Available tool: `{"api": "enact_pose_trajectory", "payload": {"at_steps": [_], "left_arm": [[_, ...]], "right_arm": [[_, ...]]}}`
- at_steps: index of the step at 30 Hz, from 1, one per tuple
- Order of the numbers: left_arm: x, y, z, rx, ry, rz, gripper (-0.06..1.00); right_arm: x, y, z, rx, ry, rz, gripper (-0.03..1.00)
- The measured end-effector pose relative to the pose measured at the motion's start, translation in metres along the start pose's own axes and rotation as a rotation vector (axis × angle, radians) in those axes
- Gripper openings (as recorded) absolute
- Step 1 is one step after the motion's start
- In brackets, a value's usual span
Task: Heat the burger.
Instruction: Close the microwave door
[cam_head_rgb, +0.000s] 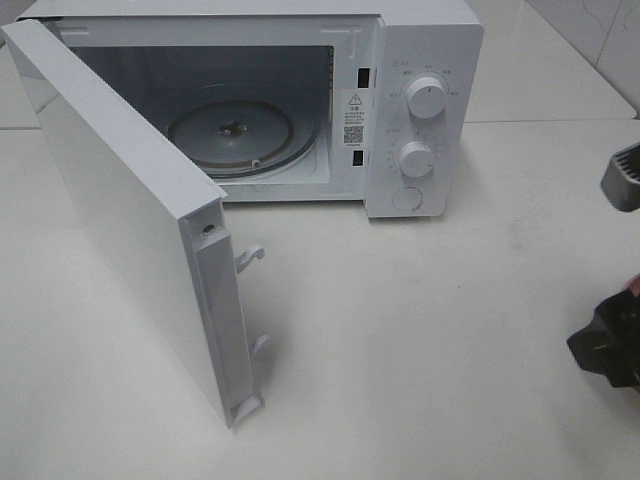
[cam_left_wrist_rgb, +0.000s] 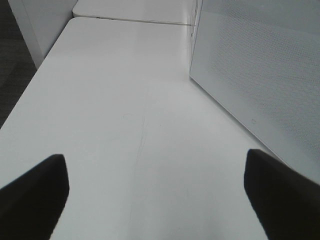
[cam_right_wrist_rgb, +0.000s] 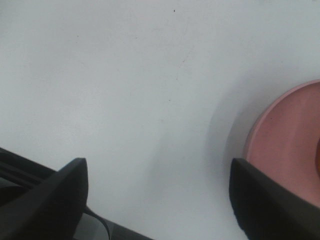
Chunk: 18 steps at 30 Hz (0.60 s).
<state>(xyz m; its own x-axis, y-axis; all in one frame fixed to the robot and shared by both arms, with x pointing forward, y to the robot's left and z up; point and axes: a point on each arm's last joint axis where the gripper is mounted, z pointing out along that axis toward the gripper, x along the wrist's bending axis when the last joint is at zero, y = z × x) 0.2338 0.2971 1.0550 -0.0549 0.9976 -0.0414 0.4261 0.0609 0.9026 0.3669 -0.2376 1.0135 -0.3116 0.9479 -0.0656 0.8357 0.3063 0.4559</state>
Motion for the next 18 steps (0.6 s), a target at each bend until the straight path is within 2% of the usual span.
{"api": "enact_pose_trajectory", "payload": {"at_steps": [9, 18], "left_arm": [[0.000, 0.000, 0.000, 0.000, 0.000, 0.000, 0.87], [0.000, 0.000, 0.000, 0.000, 0.000, 0.000, 0.87]], "right_arm": [[-0.012, -0.009, -0.053, -0.057, -0.008, 0.003, 0.75], [-0.020, -0.031, -0.076, -0.130, -0.001, 0.016, 0.75]]}}
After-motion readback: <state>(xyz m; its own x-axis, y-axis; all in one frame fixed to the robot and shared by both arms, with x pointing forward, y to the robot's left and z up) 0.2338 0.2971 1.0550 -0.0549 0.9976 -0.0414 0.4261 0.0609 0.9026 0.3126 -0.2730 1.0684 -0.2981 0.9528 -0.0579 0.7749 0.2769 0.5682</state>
